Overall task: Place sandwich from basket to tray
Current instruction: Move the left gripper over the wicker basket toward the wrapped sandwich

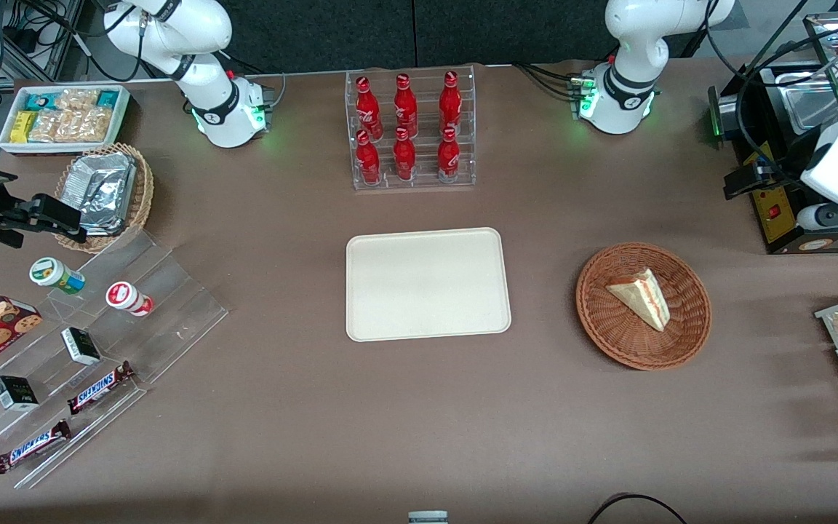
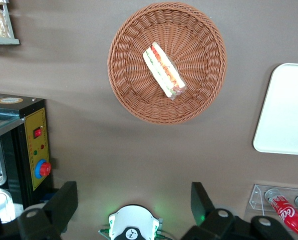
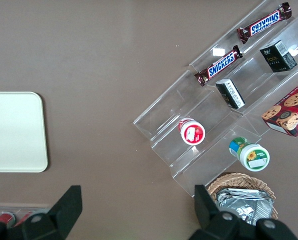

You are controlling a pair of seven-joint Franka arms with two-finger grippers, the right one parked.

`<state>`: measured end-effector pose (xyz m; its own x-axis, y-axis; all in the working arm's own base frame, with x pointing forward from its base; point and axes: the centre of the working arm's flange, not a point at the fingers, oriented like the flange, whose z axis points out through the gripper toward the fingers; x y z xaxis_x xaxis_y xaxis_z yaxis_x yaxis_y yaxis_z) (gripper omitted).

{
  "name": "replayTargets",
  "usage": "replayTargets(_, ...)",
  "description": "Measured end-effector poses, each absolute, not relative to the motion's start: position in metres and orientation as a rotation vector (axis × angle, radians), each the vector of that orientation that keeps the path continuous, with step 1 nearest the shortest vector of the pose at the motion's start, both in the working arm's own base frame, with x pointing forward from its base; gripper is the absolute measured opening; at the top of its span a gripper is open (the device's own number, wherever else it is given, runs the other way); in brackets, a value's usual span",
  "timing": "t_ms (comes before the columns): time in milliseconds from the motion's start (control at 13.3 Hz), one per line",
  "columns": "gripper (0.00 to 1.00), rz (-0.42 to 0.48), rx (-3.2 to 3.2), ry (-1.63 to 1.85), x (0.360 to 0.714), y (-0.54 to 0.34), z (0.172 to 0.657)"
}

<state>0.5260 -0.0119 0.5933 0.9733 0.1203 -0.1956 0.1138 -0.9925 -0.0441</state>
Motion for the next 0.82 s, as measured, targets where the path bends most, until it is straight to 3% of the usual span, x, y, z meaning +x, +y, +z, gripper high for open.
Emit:
replayTargets(450, 1.00, 0.347, -3.085, -0.176, 0.527, -0.012, 0.583)
replayTargets(825, 1.00, 0.426, -3.078, -0.181, 0.539, -0.008, 0.509)
